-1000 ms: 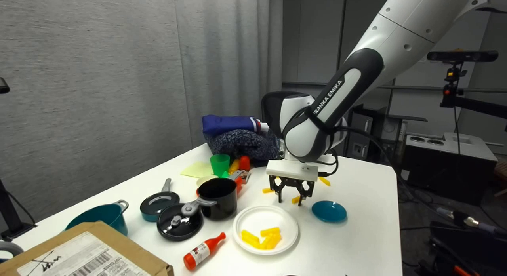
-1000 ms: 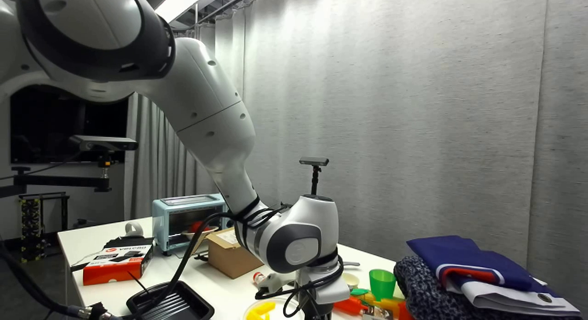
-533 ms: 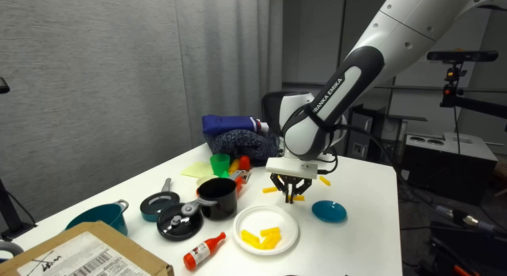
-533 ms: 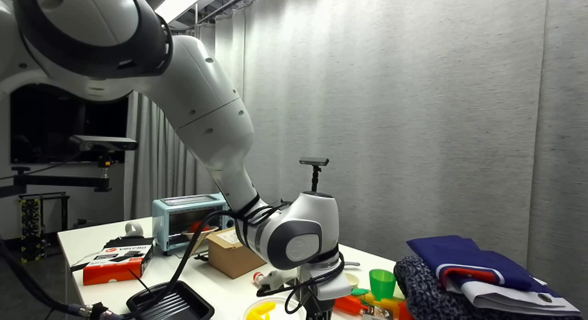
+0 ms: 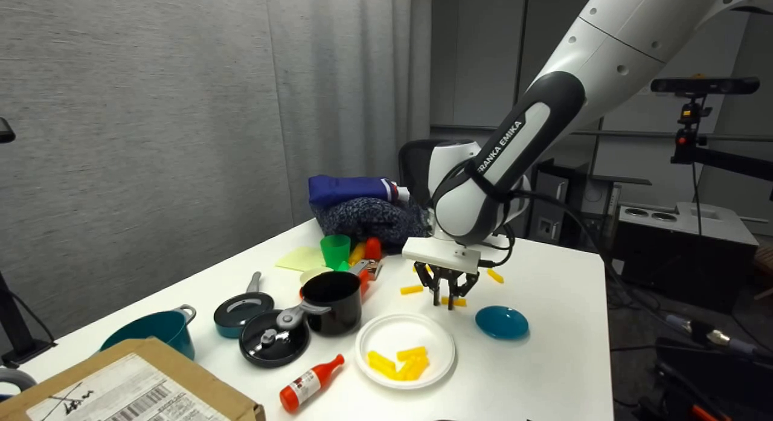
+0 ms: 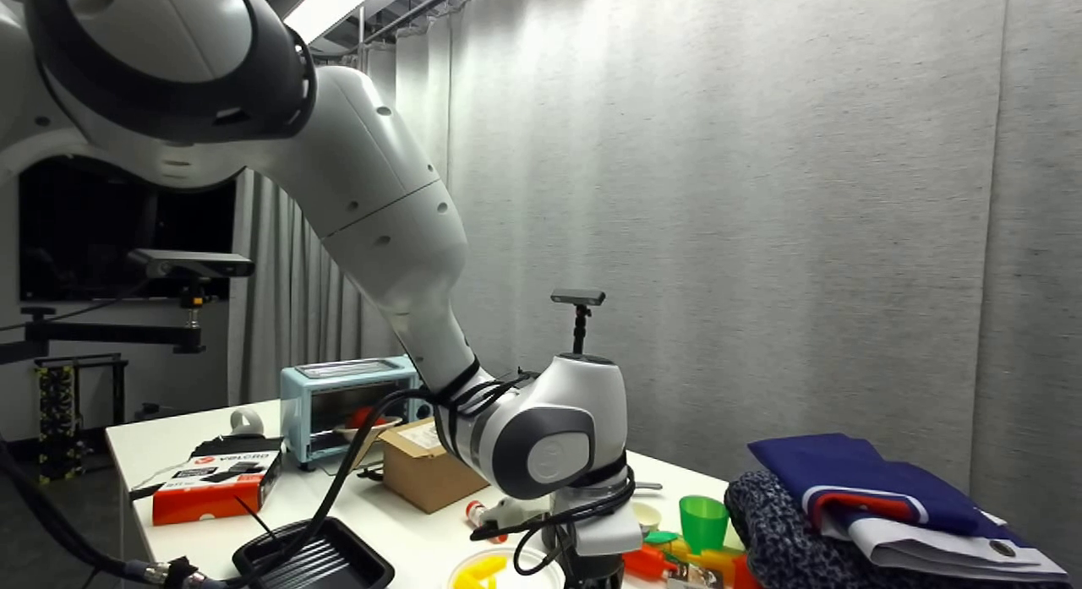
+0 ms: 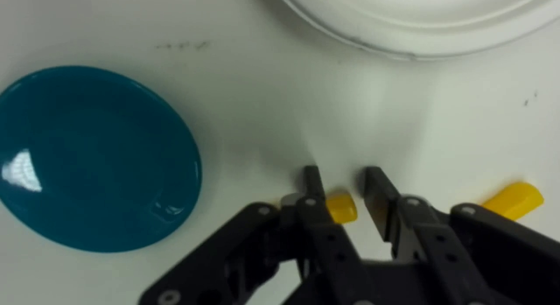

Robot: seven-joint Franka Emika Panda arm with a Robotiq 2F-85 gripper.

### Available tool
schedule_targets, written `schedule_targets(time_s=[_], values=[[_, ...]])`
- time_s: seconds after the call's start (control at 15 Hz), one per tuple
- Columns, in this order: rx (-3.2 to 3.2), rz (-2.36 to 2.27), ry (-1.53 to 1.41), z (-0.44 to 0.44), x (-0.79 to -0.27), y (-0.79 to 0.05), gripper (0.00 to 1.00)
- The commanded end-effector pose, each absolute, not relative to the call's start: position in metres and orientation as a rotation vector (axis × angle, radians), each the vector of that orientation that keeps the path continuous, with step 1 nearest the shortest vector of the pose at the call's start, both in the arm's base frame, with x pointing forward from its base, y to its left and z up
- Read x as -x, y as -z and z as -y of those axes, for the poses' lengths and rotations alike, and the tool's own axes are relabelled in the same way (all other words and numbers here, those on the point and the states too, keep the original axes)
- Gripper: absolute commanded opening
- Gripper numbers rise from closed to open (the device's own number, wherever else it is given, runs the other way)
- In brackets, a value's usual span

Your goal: Pick up the fries plush toy and put them on the plate

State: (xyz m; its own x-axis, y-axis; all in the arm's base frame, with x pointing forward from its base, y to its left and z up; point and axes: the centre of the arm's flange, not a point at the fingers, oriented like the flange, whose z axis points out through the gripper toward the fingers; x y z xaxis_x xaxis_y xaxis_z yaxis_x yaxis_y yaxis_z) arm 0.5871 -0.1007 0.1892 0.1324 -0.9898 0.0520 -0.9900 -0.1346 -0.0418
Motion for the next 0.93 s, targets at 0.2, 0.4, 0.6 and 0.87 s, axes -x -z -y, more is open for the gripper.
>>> schedule_targets(time_s=[0.2,0.4,0.6,0.87], values=[[-2.016,2.473,-0.062,0.114,-0.582,-0.194,0.87],[-1.825,2.638,-0.020,0.112,-0.580,-0.189,1.00],[-1.606,2.769,-0.022,0.108,-0.574,-0.187,1.00],[-1.319,2.895,-0.029,0.111,-0.565,-0.185,1.00]])
